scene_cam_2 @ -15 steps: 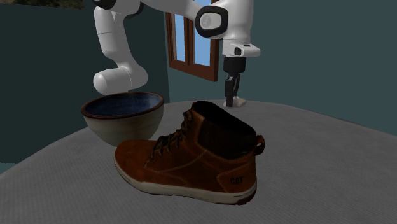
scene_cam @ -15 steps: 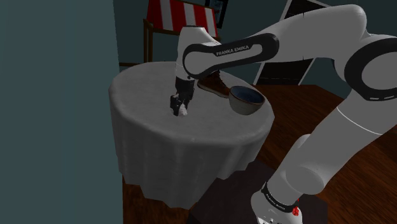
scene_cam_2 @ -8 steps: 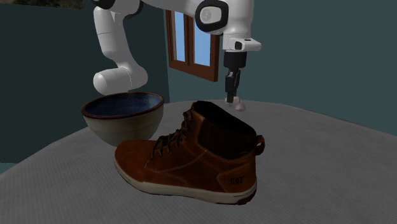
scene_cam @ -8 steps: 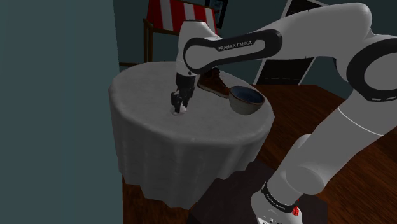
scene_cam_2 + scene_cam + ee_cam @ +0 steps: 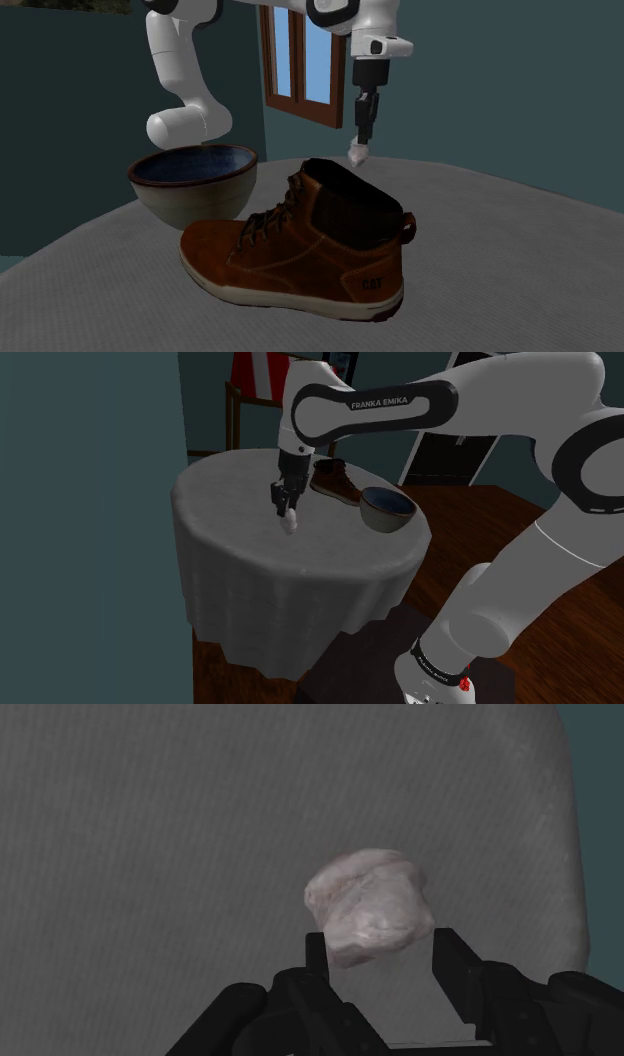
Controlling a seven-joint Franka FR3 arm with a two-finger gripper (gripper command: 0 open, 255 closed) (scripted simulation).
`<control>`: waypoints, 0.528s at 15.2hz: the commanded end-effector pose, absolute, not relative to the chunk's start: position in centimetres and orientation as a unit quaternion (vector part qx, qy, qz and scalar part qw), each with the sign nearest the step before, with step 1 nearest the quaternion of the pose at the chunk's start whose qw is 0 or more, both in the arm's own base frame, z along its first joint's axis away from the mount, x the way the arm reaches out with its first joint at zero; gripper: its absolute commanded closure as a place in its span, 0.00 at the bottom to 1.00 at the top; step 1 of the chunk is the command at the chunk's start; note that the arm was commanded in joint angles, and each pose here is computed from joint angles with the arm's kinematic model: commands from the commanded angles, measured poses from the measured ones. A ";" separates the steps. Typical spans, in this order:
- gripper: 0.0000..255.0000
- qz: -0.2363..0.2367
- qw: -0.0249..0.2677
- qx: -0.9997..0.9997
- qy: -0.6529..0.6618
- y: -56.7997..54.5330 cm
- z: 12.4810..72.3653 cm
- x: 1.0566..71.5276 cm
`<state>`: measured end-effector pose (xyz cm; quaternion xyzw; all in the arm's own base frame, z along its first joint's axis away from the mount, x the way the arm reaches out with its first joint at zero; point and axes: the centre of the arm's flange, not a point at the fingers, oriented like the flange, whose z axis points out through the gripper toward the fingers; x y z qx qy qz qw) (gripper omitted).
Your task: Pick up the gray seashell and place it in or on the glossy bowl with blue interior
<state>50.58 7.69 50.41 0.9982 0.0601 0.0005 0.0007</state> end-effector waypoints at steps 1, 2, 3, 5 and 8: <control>1.00 0.000 0.001 0.998 0.060 7.6 51.5 50.6; 1.00 0.000 0.001 0.998 0.060 7.6 52.0 50.6; 1.00 0.000 0.001 0.998 0.060 7.6 52.6 50.6; 1.00 0.000 0.001 0.998 0.060 7.6 53.6 50.6; 1.00 0.000 0.001 0.998 0.060 7.6 55.2 50.6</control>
